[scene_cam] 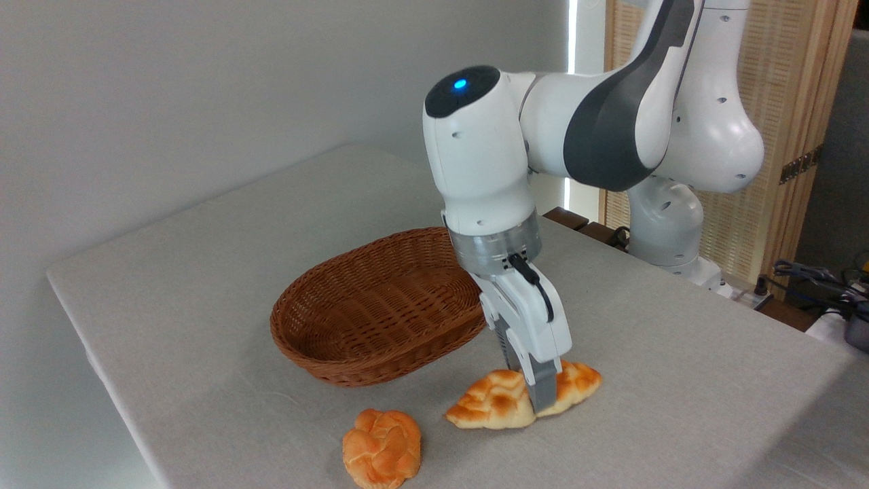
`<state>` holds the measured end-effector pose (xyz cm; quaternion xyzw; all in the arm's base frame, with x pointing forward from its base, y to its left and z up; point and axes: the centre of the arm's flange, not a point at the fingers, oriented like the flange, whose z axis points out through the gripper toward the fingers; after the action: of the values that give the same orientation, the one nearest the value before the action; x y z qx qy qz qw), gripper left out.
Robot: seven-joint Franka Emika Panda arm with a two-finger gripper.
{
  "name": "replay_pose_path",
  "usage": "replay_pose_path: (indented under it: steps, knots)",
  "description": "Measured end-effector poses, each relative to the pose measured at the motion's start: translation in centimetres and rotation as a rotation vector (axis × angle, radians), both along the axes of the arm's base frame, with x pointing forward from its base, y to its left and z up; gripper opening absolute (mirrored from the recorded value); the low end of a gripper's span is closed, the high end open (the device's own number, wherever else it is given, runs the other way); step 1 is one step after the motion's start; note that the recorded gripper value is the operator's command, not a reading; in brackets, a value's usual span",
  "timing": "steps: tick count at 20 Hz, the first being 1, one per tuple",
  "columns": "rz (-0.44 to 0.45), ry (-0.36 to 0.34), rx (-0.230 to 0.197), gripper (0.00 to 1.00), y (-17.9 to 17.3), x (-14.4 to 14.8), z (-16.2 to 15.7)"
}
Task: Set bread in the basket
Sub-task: 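Lift the braided roll and carry it over the wicker basket, then lower the roll into the basket, open the gripper and rise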
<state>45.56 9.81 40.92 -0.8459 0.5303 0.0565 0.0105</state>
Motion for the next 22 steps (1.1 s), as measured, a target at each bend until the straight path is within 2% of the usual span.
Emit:
replay_pose_path:
  steps: [3, 7, 10, 15, 17, 18, 20, 22]
  knots:
    - [0.045, -0.012, -0.069, 0.44, -0.3, 1.4, 5.2]
    - [0.071, -0.074, -0.123, 0.45, -1.9, 3.0, 11.6]
    - [0.138, -0.110, -0.149, 0.47, -4.8, 4.0, 13.6]
    - [0.246, -0.073, -0.111, 0.51, -15.6, 4.8, 12.1]
    - [0.271, -0.045, -0.094, 0.71, -19.3, 4.9, 10.5]
    - [0.277, -0.030, -0.087, 0.76, -20.8, 5.1, 9.4]
    - [0.269, -0.003, -0.082, 0.97, -22.7, 5.6, 7.2]
    - [0.252, -0.001, -0.088, 1.00, -23.8, 6.3, 5.5]
